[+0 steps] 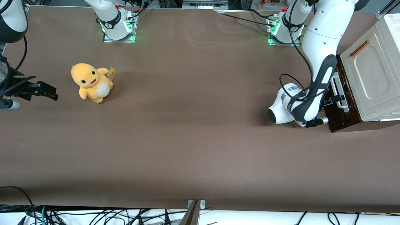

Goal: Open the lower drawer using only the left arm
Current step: 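Advance the left gripper onto the white handle and close on it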

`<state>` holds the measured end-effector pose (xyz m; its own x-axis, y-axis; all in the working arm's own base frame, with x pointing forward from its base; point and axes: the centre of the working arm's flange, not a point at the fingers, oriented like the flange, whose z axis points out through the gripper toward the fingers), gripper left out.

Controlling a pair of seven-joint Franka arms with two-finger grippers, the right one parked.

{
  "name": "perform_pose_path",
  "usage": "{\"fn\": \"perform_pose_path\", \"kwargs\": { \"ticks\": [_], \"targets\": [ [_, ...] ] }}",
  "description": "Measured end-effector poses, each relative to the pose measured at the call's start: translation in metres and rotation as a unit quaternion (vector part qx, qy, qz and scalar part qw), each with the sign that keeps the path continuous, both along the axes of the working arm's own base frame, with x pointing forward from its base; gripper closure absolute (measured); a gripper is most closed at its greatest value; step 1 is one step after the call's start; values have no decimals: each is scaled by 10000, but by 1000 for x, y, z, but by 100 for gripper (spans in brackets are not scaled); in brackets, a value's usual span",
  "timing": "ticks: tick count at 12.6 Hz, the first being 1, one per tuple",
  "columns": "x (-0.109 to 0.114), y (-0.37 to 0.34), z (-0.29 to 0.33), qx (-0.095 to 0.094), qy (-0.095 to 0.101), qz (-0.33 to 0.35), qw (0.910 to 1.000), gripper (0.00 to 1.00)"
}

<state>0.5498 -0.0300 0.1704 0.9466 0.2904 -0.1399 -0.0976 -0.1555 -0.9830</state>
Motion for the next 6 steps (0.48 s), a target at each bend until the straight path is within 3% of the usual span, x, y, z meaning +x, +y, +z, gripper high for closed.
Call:
{"fn": "perform_pose_path", "kwargs": {
  "ticks": [3, 6],
  "targets": [
    [-3, 1, -3, 12, 51, 0, 10000, 40],
    [-4, 2, -4, 15, 63, 7, 10000, 45]
  ]
}}
